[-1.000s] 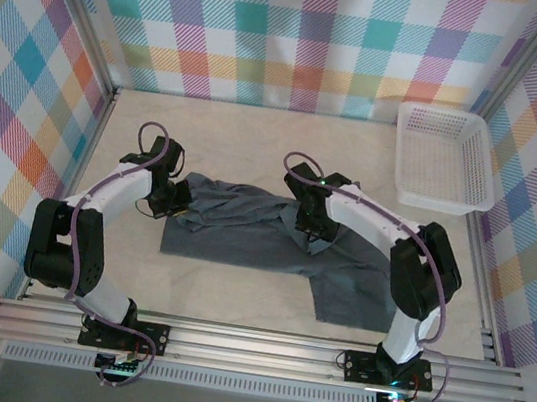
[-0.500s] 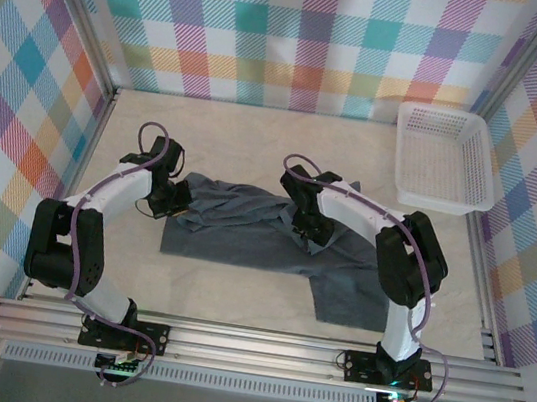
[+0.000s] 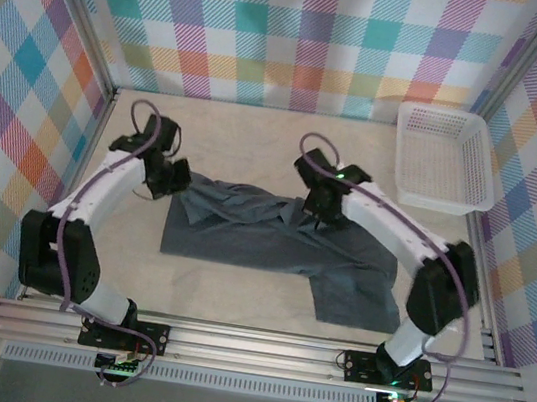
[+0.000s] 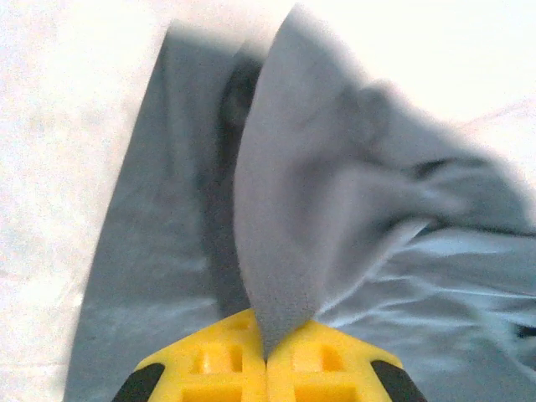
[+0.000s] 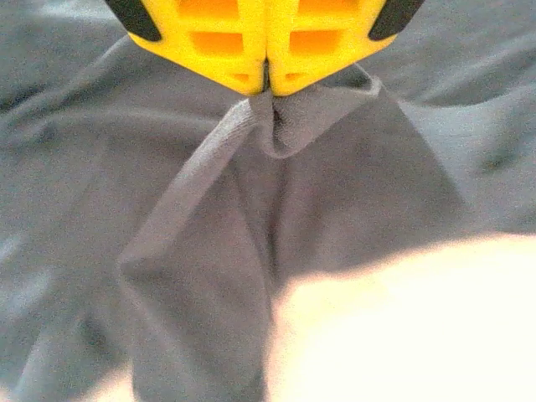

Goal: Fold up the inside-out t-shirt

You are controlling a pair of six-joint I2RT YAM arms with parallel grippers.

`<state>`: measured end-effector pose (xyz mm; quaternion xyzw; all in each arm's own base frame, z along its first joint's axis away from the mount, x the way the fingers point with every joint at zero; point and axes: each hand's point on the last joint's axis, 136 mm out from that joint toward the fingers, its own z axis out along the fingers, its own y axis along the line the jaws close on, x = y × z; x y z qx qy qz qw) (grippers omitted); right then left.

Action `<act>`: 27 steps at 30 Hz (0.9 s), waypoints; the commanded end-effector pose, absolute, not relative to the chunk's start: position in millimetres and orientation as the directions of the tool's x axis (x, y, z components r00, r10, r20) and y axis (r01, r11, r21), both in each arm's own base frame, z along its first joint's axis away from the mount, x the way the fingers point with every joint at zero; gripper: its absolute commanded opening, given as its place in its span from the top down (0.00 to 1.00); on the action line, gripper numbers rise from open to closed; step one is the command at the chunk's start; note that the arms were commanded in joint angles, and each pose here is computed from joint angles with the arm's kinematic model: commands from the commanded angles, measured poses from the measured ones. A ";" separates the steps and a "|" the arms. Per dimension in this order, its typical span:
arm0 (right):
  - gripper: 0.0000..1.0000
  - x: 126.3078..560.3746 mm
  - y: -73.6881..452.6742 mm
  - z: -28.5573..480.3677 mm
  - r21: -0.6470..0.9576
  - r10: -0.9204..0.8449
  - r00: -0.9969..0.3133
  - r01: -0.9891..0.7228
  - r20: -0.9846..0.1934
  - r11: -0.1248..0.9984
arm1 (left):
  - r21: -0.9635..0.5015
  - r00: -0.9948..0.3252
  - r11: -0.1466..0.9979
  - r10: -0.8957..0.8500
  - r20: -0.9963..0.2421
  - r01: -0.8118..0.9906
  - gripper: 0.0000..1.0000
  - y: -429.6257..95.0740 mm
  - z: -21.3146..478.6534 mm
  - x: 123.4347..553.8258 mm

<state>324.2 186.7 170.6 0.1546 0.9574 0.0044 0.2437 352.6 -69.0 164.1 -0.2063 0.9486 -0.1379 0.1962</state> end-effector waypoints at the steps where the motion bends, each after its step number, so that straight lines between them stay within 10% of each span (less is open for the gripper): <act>1: 1.00 344.5 174.3 327.1 0.176 0.172 -0.574 0.050 -0.801 0.983 | -0.443 -0.684 0.880 -0.429 -0.590 -0.170 1.00 -66.6 301.9 364.3; 6: 1.00 313.0 137.4 505.3 0.216 0.208 -0.077 -0.120 -0.975 0.969 | -0.480 -0.310 0.876 -0.471 -0.826 -0.054 1.00 -40.9 461.6 342.0; 15: 1.00 233.4 70.6 697.3 0.195 0.236 0.450 -0.136 -0.861 0.971 | -0.482 0.145 0.874 -0.485 -0.862 0.055 1.00 -6.6 624.9 251.8; 27: 1.00 174.4 54.2 792.2 0.092 0.207 0.641 -0.208 -0.739 0.974 | -0.513 0.247 0.831 -0.555 -0.795 0.216 1.00 -10.4 682.0 183.9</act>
